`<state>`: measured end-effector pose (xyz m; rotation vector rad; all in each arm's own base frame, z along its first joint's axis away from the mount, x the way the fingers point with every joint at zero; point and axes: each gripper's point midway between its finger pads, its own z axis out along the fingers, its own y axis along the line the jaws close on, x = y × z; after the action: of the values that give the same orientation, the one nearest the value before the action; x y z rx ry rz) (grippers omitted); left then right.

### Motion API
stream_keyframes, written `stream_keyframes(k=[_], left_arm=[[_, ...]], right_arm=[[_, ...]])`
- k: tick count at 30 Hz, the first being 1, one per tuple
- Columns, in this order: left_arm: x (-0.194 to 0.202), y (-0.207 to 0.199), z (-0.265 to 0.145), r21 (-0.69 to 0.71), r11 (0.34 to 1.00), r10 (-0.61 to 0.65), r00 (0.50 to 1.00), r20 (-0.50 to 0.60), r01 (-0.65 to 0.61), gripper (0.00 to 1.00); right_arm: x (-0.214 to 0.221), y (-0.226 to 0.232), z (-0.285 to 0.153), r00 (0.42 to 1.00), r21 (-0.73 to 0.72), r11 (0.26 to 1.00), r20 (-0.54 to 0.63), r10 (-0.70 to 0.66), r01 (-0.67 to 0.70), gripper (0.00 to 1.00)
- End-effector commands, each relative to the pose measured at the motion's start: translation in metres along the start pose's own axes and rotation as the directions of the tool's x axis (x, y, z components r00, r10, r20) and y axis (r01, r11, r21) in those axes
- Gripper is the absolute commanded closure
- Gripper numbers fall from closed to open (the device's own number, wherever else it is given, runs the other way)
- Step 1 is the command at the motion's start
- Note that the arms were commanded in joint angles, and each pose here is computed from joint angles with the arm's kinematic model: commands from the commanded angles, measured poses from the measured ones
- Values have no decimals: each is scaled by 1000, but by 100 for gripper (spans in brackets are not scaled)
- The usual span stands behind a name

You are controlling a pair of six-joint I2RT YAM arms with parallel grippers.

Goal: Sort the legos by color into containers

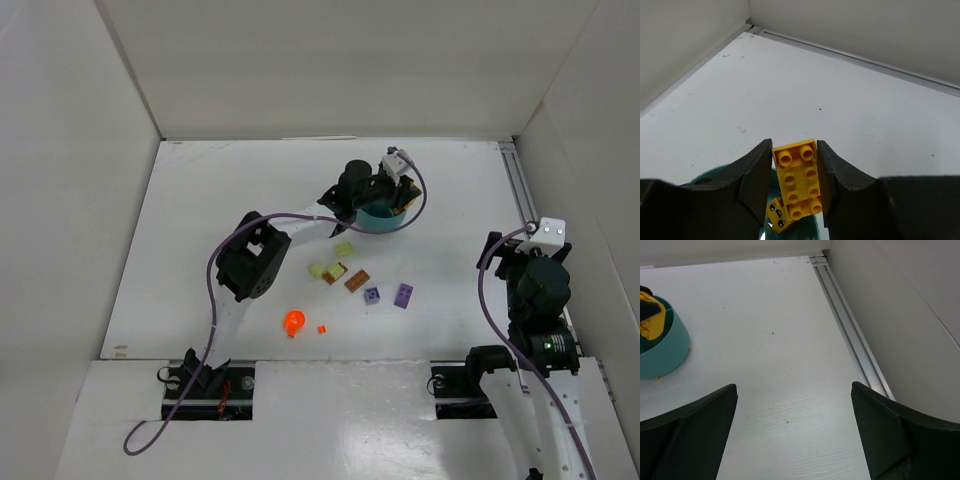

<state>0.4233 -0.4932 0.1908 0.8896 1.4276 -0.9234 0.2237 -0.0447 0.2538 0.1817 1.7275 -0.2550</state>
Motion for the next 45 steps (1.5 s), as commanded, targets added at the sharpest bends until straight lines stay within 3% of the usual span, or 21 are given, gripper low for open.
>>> stream_keyframes(k=[1,15,28,30,36,37,41,45], left_arm=[[-22,0,7,24,997,67,995,70,-68,94],[-34,13,5,-56,994,104,988,110,-99,91],[-21,25,1,-119,981,165,983,81,-155,94],[-18,21,-2,-99,981,173,982,74,-165,87],[-15,22,-2,-98,980,177,982,62,-171,83],[-15,22,-2,-98,980,177,982,62,-171,70],[-25,19,-4,-97,985,153,986,74,-145,48],[-43,13,-10,-87,986,151,984,100,-142,39]], right_arm=[[-15,1,1,998,-9,1000,62,9,-9,0],[-19,6,3,997,-36,999,76,-8,11,0],[-21,6,3,996,-36,999,84,-5,8,0],[-20,6,4,997,-36,999,76,-8,11,0],[-18,8,6,997,-45,999,68,-20,23,0],[-18,8,6,997,-45,999,68,-20,23,0],[-18,8,6,997,-45,999,68,-20,23,0],[-18,10,6,997,-54,998,68,-20,24,0]])
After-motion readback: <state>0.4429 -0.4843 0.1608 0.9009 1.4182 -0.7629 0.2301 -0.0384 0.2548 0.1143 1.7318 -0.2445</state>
